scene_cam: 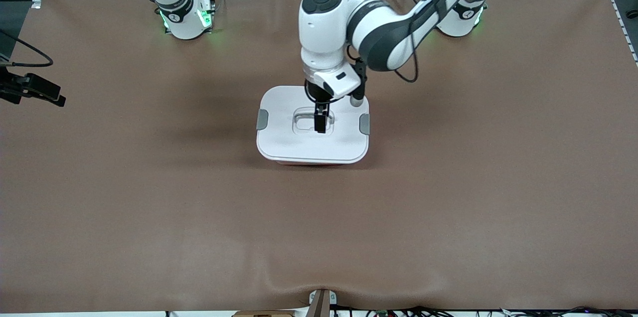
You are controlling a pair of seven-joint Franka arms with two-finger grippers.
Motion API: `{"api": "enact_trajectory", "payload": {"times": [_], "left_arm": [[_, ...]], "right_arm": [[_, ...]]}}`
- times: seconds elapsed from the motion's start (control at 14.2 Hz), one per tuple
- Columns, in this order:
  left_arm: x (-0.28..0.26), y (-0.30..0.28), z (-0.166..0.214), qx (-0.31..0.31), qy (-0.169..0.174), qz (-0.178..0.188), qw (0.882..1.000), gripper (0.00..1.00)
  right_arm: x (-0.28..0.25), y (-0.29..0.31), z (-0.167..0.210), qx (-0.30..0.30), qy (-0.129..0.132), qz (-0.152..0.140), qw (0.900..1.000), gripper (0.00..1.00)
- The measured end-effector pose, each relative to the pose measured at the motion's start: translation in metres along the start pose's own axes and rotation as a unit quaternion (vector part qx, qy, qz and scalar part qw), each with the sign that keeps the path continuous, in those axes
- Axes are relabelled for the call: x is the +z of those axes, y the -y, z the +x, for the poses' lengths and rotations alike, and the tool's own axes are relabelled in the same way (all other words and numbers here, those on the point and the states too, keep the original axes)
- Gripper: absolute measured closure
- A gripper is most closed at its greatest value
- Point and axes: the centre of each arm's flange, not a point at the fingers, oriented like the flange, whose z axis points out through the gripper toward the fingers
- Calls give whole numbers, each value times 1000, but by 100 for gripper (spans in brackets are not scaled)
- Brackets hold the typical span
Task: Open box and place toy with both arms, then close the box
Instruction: 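Open the left gripper and raise it away from the lid handle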
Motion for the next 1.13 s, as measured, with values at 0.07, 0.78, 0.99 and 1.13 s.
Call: {"api": "enact_trajectory", "payload": {"times": [0.07, 0.78, 0.99, 1.13], "left_arm": [[-14, -9, 18, 17, 2, 5, 1000, 0], [-94, -71, 260, 258, 38, 69, 963, 0], [-106, -64, 302, 344, 38, 100, 933, 0], [-114, -61, 327, 394, 40, 110, 912, 0]], "right_arm": [[0, 0, 0, 0, 0, 0, 1000, 0], [-1, 2, 0, -2, 0, 0, 1000, 0], [-2, 2, 0, -2, -2, 1, 1000, 0], [-2, 3, 0, -2, -2, 4, 1000, 0]]}}
